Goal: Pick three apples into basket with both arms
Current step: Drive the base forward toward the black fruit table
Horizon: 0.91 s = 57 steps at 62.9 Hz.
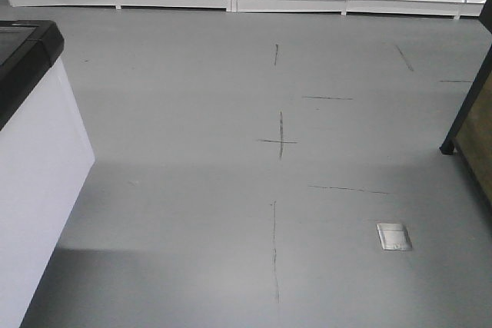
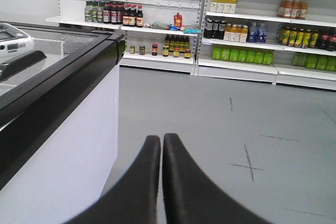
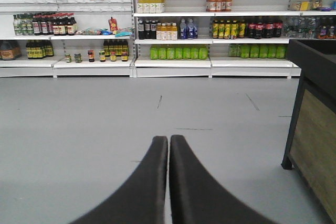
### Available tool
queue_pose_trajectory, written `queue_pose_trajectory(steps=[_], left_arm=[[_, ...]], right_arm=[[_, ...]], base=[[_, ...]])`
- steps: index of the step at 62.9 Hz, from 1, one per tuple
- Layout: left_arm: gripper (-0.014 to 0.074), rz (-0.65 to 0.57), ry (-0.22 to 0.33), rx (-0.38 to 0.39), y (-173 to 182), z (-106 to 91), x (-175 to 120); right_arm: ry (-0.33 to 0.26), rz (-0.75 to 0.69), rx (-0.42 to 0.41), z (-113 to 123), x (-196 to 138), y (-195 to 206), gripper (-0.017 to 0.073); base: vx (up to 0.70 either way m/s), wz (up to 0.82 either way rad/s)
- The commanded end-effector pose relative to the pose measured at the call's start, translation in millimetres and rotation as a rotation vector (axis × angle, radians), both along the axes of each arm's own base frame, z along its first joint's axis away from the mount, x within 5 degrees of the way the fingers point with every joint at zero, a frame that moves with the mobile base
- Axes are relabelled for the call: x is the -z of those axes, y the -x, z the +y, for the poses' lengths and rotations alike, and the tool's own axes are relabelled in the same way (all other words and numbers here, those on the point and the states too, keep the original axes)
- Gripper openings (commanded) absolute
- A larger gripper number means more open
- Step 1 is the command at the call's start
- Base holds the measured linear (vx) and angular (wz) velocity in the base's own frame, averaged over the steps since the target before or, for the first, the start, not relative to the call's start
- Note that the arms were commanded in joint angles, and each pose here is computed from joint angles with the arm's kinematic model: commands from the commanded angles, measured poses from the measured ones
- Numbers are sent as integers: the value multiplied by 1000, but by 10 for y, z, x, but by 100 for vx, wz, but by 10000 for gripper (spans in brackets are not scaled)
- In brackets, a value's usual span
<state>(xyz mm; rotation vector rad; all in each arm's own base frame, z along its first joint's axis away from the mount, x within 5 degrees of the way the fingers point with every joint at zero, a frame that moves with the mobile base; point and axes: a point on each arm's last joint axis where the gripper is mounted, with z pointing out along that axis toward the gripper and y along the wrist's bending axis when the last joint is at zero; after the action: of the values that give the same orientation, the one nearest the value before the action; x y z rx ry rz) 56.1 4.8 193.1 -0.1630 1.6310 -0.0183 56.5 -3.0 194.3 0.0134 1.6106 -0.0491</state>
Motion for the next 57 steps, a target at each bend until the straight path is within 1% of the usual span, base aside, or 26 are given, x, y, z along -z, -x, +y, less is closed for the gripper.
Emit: queue_pose_trajectory(steps=[1, 57], left_arm=[[-6, -89, 5, -1, 6, 1, -52], [-6, -89, 5, -1, 6, 1, -52]], right_arm=[[12, -74, -10, 10, -28, 3, -4], [12, -74, -10, 10, -28, 3, -4]], base=[[19, -13], [18, -23]])
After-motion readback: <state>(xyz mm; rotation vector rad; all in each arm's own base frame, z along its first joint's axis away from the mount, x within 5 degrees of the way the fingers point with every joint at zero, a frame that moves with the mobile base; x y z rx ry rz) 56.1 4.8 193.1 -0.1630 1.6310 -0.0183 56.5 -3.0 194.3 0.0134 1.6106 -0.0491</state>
